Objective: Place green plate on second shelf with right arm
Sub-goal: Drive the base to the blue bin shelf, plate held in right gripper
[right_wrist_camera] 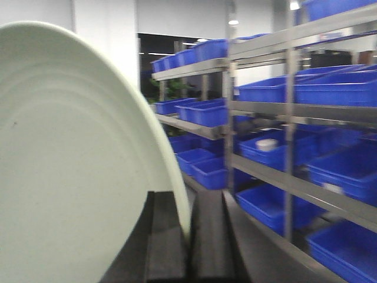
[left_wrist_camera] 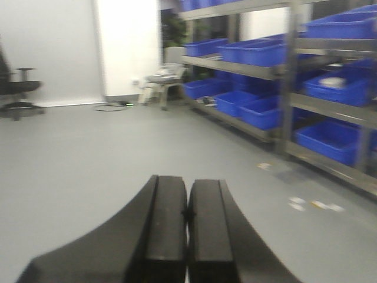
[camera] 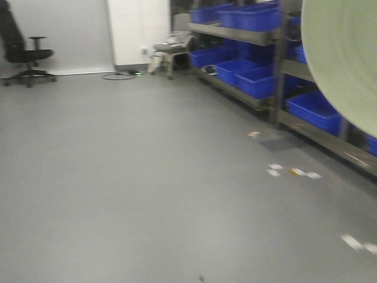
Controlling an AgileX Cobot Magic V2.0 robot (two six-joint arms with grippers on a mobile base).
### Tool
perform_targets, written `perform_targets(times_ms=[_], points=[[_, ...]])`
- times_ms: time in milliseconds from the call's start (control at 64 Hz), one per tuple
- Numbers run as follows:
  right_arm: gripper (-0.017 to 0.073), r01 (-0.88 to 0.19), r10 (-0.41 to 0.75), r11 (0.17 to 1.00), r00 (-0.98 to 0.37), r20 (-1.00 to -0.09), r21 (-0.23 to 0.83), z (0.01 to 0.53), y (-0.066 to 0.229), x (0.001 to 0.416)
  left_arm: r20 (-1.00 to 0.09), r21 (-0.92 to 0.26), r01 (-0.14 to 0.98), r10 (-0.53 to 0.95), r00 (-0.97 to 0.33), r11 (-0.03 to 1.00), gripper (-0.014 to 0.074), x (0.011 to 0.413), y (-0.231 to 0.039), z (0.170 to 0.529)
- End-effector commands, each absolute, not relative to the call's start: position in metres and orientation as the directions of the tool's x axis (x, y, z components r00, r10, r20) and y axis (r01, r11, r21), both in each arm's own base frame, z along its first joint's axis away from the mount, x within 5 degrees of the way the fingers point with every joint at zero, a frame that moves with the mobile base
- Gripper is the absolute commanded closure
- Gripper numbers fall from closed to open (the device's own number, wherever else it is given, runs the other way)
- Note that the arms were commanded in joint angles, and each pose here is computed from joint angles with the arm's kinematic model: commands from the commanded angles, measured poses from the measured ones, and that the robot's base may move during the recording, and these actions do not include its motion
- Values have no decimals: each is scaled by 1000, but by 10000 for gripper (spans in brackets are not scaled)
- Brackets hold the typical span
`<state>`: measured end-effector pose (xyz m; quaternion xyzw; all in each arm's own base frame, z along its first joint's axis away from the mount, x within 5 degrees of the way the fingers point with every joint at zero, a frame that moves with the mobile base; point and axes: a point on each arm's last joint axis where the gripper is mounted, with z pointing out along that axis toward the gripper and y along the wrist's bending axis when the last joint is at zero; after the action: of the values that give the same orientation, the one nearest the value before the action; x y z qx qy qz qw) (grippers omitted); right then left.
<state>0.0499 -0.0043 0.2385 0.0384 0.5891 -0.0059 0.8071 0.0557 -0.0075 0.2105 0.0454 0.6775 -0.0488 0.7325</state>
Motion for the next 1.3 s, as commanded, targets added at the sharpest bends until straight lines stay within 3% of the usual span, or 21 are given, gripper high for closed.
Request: perform_targets(times_ms=[0,1280], points=[[505,55,37,996,440,-897,68,258,-5,43,-990,-8,134,-26,136,991,463,55,-7,206],[506,55,37,996,439,-898,68,258,-5,43,-990,-8,134,-26,136,991,463,55,-7,206]])
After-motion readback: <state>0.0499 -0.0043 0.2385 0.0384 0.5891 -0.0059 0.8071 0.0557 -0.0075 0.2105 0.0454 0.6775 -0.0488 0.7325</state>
